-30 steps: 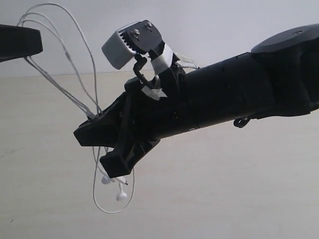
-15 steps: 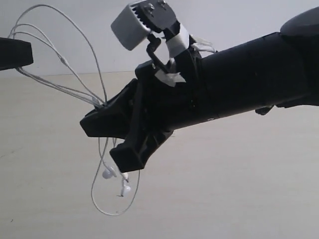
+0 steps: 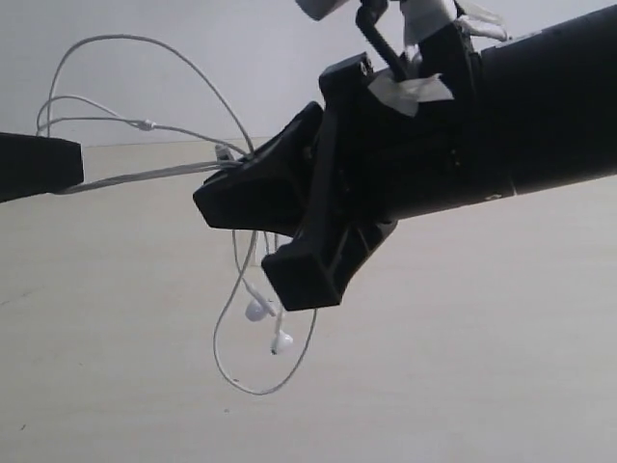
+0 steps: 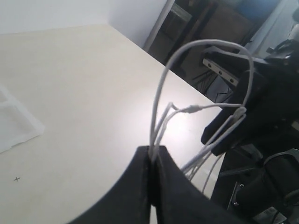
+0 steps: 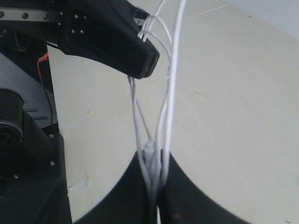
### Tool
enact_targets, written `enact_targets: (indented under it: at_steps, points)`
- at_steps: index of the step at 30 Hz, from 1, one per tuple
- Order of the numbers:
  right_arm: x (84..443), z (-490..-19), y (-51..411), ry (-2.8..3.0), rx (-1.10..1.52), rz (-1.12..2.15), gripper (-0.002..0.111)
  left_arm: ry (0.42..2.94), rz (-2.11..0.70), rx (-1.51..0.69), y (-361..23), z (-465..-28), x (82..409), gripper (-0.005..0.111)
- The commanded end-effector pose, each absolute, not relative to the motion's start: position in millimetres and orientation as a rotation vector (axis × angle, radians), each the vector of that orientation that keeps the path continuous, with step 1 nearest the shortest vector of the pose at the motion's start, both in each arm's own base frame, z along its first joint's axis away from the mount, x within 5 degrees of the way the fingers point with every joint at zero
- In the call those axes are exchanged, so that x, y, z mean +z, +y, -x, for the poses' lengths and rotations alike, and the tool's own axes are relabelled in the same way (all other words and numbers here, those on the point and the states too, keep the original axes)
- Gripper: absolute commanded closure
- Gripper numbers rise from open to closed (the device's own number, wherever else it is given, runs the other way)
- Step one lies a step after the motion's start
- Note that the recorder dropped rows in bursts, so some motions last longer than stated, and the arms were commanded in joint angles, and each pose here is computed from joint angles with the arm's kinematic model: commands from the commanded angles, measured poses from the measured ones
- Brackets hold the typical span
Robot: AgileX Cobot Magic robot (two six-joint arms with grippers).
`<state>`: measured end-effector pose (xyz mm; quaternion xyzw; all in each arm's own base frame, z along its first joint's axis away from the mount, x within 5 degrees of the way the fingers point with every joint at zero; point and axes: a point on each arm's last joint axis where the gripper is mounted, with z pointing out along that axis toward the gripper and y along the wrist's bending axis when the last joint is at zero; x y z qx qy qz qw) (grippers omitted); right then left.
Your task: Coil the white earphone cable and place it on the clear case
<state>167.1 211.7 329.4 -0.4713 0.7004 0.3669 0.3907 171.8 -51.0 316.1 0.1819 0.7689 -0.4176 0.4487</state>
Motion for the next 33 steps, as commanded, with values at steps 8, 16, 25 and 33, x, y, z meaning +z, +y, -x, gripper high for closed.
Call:
enact_targets:
  at_steps: [8,16,25,33]
  points:
    - [345.8,-156.6,197.0,1.754,0.874,1.19,0.108,1.932,-0.435,-0.986,-48.9,-170.1,303.0,0.107]
    - [343.1,-158.6,192.4,1.823,0.784,1.222,0.108,1.947,-0.433,-1.003,-49.7,-167.8,296.5,0.107]
    - [369.2,-160.8,194.3,1.765,0.792,1.19,0.108,1.987,-0.403,-1.018,-50.0,-163.8,281.3,0.107]
    - [371.7,-161.3,194.0,1.768,0.788,1.182,0.108,2.013,-0.389,-1.059,-51.5,-159.3,272.8,0.107]
